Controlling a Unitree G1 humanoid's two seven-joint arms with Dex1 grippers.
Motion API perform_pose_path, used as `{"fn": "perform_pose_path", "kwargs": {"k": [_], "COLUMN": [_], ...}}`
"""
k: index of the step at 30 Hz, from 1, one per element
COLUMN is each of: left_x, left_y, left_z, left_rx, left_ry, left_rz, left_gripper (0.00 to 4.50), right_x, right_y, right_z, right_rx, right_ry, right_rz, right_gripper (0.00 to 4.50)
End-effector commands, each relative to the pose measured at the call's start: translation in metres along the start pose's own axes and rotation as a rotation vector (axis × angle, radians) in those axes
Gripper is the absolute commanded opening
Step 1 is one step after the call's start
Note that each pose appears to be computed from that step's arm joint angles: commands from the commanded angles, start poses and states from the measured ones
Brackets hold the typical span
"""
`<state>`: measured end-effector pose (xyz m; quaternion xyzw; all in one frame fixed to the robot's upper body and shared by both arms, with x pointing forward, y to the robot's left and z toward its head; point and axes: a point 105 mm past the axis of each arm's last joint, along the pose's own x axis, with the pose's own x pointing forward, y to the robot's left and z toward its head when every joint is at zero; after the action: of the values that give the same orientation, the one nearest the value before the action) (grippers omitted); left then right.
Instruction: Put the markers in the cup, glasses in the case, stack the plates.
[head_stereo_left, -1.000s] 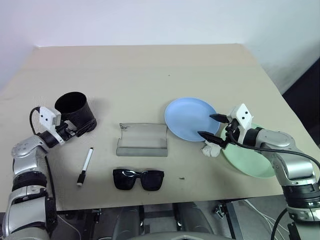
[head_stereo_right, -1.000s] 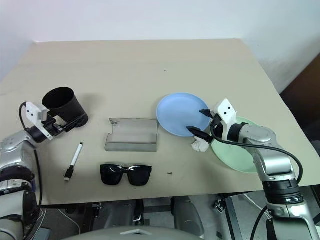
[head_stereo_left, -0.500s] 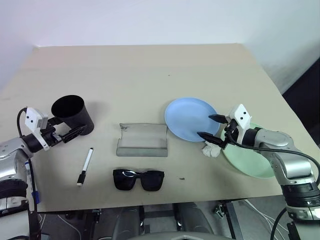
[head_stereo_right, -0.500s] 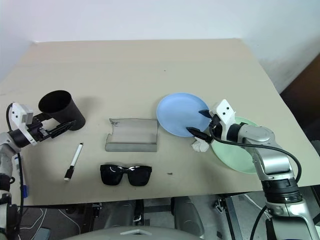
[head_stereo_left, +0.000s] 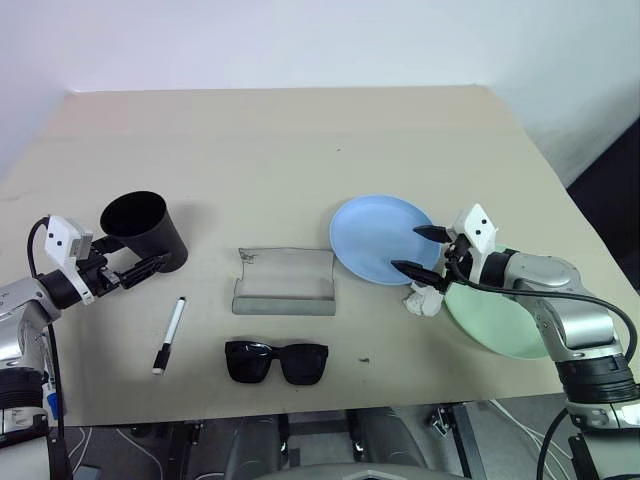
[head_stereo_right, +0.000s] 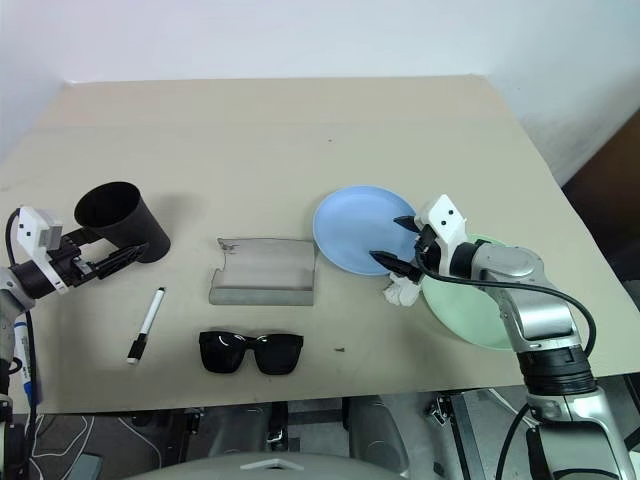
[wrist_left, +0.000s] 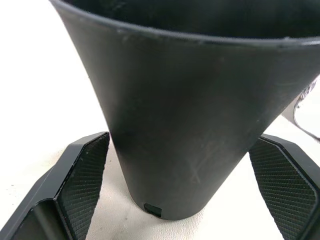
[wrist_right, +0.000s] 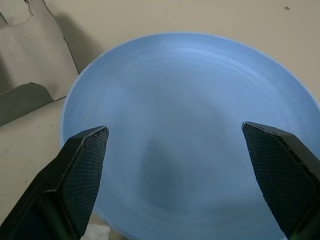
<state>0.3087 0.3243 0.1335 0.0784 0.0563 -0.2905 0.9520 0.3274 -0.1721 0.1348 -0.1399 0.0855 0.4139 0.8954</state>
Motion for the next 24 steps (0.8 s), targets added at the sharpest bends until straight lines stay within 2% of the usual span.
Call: {"fn": "perform_pose_path", "kwargs": {"k": [1,17,24], "left_x": [-0.004,-0.032,-0.048], "left_y": [0.000,0.013,0.023], "left_z": [0.007,0.019,0.034], "left_rx": [0.077,0.078,0.059], "left_ry": [0.027,0.081,0.086], "left_rz": [-0.013,0.033,0.091], "left_gripper": [4.49,4.49,4.49], "right_x": [-0.001,0.002,0.005], "right_y": [-0.001,-0.001,-0.002], "right_z": [0.011,0.007,0.010], "right_rx": [-0.035,-0.039,-0.047], "right_ry": [-0.033,-0.016,-0.020], "right_rz": [0.000,0.007,0.023], "right_gripper": [4.50,4.50,4.50]}}
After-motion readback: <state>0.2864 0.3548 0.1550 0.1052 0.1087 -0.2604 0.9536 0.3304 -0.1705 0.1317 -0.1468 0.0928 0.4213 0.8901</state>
